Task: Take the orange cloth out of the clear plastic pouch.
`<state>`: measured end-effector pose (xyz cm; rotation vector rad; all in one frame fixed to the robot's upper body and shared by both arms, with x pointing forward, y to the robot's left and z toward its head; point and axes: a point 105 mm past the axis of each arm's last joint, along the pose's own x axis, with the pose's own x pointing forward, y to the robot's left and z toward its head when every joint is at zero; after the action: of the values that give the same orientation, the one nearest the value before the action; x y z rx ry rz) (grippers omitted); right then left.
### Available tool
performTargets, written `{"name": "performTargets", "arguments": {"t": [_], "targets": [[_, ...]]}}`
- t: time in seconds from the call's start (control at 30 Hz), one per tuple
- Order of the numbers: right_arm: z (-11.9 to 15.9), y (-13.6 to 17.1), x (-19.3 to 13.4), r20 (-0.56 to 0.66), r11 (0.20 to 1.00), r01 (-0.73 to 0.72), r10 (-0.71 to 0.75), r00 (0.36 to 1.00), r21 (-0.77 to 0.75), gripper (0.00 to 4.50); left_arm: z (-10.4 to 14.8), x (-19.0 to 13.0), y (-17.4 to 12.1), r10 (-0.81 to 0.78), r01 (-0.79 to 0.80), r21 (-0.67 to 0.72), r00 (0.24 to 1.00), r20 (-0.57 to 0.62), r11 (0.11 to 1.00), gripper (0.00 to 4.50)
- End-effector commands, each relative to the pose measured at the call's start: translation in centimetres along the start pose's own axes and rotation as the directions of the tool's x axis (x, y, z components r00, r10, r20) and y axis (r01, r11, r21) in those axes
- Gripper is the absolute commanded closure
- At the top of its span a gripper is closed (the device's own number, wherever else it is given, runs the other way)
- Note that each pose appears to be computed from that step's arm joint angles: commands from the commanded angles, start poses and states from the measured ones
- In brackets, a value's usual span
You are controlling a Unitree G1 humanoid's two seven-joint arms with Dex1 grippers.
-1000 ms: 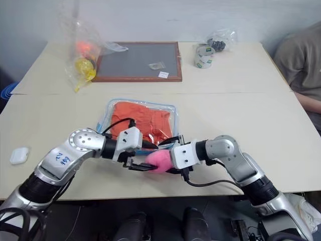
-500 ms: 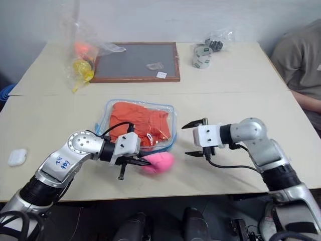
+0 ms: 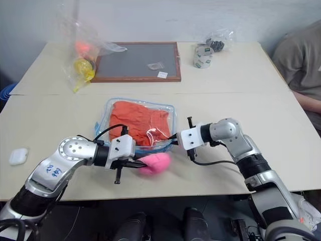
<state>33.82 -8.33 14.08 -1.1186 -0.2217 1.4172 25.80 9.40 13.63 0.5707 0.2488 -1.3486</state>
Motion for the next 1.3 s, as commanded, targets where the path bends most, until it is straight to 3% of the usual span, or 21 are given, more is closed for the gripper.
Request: {"name": "performTargets", "arguments": {"t": [0.03,0.3,0.43,0.5,0.63,0.73,0.83,0.87,0.97,1.1,1.17,1.3], "targets": [[-0.4,-1.0,-1.2,-0.03,0.999,0.023,-0.024,0.999,-0.048,4.5,-1.1,-2.4,0.6,0.133,-0.136,-0.058,0.99,-0.05,0.989,4.49],[-1.6,-1.3,-3.7,-0.067,0.996,0.023,-0.029,0.997,-0.089,4.5,-5.3,-12.5,0.3,0.416,-0.455,-0.224,0.887,-0.202,0.862,4.49],[-1.9,-1.4,-4.5,-0.075,0.996,0.026,-0.033,0.997,-0.09,4.5,-8.0,-19.0,0.7,0.552,-0.63,-0.246,0.77,-0.32,0.736,4.49],[-2.0,-1.4,-4.6,-0.07,0.996,0.025,-0.031,0.997,-0.081,4.5,-8.2,-20.2,1.0,0.579,-0.658,-0.237,0.747,-0.327,0.714,4.49],[-1.8,-1.3,-4.4,-0.047,0.998,0.025,-0.028,0.999,-0.058,4.5,-7.3,-19.1,1.8,0.576,-0.633,-0.251,0.772,-0.269,0.732,4.49],[-1.8,-1.4,-4.2,-0.041,0.999,0.035,-0.036,0.999,-0.021,3.85,-7.3,-16.8,1.5,0.535,-0.584,-0.258,0.81,-0.24,0.769,4.49],[-1.6,-1.3,-4.5,-0.034,0.999,0.029,-0.028,0.999,0.027,2.9,-6.9,-15.7,1.3,0.519,-0.556,-0.284,0.831,-0.2,0.781,4.49],[-1.6,-1.2,-4.7,-0.036,0.999,0.023,-0.021,0.999,0.045,2.51,-6.7,-15.6,1.3,0.519,-0.552,-0.292,0.834,-0.189,0.781,3.75],[-1.5,-1.2,-4.9,-0.037,0.998,0.037,-0.035,0.999,0.059,1.52,-6.1,-15.3,1.3,0.506,-0.527,-0.311,0.849,-0.152,0.791,2.9],[-1.1,-1.2,-5.3,-0.03,0.994,0.067,-0.065,0.997,0.083,0.15,-6.8,-15.6,2.2,0.52,-0.56,-0.246,0.828,-0.21,0.791,1.67],[-0.7,-1.3,-5.9,-0.025,0.99,0.075,-0.072,0.997,0.119,0.0,-6.7,-16.0,2.6,0.523,-0.564,-0.195,0.822,-0.228,0.802,1.2],[0.5,-1.2,-7.4,0.012,0.968,0.081,-0.086,0.996,0.238,0.0,-3.6,-15.5,3.2,0.493,-0.509,-0.046,0.85,-0.188,0.86,1.2]]}}
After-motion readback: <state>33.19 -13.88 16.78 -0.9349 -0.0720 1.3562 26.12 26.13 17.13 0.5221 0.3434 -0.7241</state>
